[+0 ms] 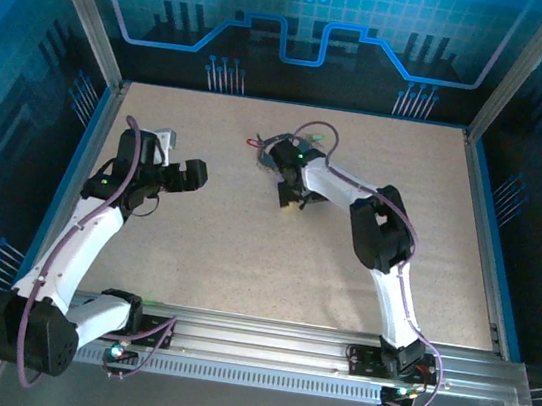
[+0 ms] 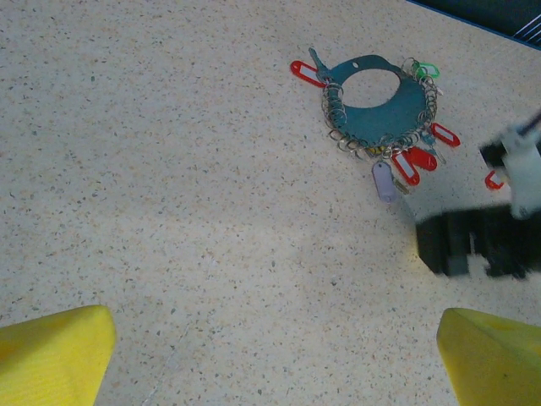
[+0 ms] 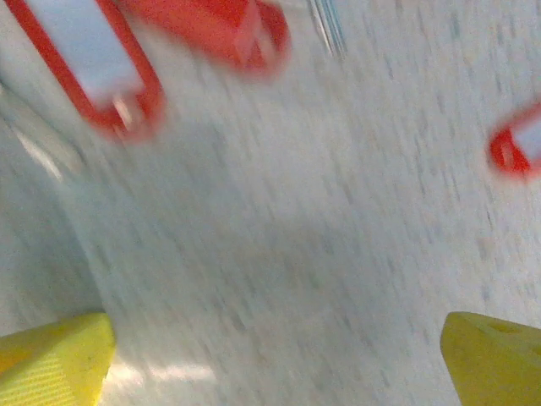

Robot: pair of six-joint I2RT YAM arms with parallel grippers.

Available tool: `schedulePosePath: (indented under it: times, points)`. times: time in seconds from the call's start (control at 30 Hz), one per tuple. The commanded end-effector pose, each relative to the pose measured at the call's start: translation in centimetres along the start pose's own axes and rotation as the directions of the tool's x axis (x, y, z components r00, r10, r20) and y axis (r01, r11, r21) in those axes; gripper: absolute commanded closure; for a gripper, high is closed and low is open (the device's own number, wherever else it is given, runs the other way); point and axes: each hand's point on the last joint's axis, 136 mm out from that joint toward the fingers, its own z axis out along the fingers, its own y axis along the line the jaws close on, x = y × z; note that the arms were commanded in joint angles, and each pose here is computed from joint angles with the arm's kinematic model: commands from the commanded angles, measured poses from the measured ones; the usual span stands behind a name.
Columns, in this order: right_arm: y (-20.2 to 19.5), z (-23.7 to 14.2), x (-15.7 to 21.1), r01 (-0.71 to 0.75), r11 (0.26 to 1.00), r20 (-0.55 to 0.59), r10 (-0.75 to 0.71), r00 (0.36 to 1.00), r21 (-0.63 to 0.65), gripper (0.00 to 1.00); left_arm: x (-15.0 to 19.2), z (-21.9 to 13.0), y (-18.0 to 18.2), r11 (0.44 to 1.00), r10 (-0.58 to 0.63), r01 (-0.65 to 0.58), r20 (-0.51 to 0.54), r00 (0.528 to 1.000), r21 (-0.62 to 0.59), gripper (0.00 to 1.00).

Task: Put the keys on the keyring

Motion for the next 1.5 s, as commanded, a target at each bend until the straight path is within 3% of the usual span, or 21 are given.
schedulePosePath:
  times: [0.0,0.13,0.23,0.37,0.47,0.63,0.83,0.97,1.13,1.23,1.37,1.47]
  points:
    - [-2.5,-1.1,2.8,-0.008,1.0,-0.02,0.009,1.0,0.021,0.0,0.0,0.0,-0.3,1.0,-0.007,0.007,0.021,1.0,0.021,0.01]
    - [-5.6,-1.7,5.7,-0.029,0.999,-0.044,0.03,0.999,0.041,0.0,0.1,0.1,-0.4,0.999,-0.022,0.021,0.023,0.999,0.034,0.01]
    - [-6.5,-2.8,6.2,-0.054,0.998,-0.038,0.053,0.998,-0.017,0.0,0.2,0.3,-0.8,0.998,-0.028,0.027,0.017,0.999,0.057,0.01]
    - [-2.0,-7.0,2.7,-0.032,0.952,0.068,0.056,0.996,-0.305,0.0,0.4,0.6,-0.8,0.997,-0.04,0.04,0.008,0.999,0.059,0.01]
    - [0.9,-8.7,-1.2,-0.046,0.906,0.131,0.111,0.985,-0.421,0.0,0.3,0.6,-1.0,0.997,-0.036,0.035,0.004,0.999,0.069,0.01]
    - [5.8,-8.6,-6.7,-0.098,0.803,0.103,0.195,0.975,-0.588,0.22,0.2,0.2,-0.7,0.998,-0.032,0.03,0.024,0.999,0.054,0.01]
    - [6.2,-3.6,-8.6,-0.101,0.917,0.105,0.153,0.983,-0.386,0.45,0.1,-0.1,-0.4,0.999,-0.021,0.019,0.038,0.999,0.036,0.01]
    - [8.8,-1.1,-6.8,-0.055,0.909,0.05,0.083,0.995,-0.414,0.62,0.0,-0.2,-0.4,0.999,-0.019,0.017,0.043,0.999,0.031,0.01]
    - [9.7,-0.9,-6.3,-0.029,0.912,0.046,0.052,0.998,-0.408,0.78,0.0,-0.1,-0.4,0.999,-0.02,0.019,0.041,0.999,0.034,0.01]
    - [9.6,-1.7,-6.6,-0.01,0.918,0.065,0.039,0.997,-0.395,0.78,0.0,0.0,-0.5,0.999,-0.024,0.023,0.038,0.999,0.038,0.01]
    - [9.3,-2.6,-6.8,-0.006,0.918,0.073,0.038,0.997,-0.397,0.69,0.0,-0.1,-0.4,0.999,-0.028,0.027,0.041,0.999,0.033,0.01]
    - [10.1,-3.1,-7.2,0.015,0.902,0.095,0.029,0.995,-0.431,0.67,-0.2,-0.3,-0.5,0.999,-0.025,0.023,0.053,0.998,0.038,0.01]
